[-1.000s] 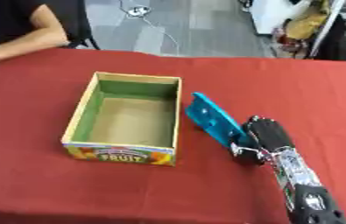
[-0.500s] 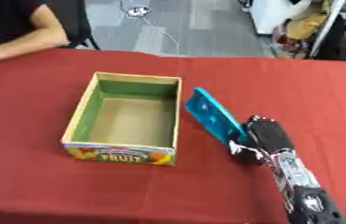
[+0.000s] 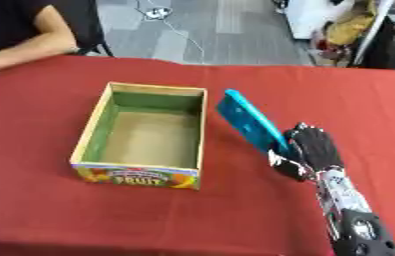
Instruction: Pick up objects on the table and place them in the box.
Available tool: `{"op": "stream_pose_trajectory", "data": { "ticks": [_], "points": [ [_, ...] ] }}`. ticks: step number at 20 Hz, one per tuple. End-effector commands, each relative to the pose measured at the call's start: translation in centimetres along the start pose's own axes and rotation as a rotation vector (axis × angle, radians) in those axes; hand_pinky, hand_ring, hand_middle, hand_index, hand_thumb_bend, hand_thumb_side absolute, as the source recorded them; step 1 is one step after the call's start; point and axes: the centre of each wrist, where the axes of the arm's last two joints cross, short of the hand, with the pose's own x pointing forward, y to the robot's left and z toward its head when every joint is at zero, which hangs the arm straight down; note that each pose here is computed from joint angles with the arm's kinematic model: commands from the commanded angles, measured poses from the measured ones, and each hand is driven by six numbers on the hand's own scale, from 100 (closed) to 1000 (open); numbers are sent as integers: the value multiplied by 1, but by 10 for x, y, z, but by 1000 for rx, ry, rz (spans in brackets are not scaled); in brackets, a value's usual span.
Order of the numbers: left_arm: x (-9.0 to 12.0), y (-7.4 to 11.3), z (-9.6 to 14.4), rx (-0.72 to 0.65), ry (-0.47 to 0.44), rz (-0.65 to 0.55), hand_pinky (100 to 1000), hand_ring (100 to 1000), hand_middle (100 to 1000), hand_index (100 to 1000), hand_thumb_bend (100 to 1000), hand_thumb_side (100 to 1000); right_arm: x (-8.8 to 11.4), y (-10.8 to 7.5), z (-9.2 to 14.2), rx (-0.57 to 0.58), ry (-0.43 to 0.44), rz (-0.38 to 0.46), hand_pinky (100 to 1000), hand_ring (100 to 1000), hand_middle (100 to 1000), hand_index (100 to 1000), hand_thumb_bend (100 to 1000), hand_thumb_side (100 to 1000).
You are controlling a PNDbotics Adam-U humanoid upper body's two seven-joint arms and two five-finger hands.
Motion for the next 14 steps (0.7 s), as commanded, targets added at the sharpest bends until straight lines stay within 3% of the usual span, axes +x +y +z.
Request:
{"op": "stream_pose_trajectory", "data": {
  "ticks": [1,3,4,5,9,14],
  "points": [
    [5,4,-7,7,-29,-3,501,672,776,768,100,952,-8,-40,-7,-157,37,-25,100,100,100,233,100,432],
    [5,4,-7,8,-28,-3,501,672,776,768,100,952,-7,-60,-7,-250,60,-61,100,100,100,235,100,378],
    [4,4,-7,8,-28,-4,501,672,776,768,100,952,-7,-68,-6,-291,69,-77,100,100,100,235,100,502],
    [4,4,-7,8,-28,-4,501,672,776,768,100,951,-6,-77,-6,-335,76,-93,100,100,100,235,100,338],
    [4,4,-7,8,-28,-5,501,672,776,768,100,951,-2,-101,-3,-470,83,-140,100,100,100,234,100,293],
    [4,4,-7,7,-28,-4,501,672,776,768,100,951,1,-108,-2,-502,73,-155,100,100,100,233,100,291]
  ]
}}
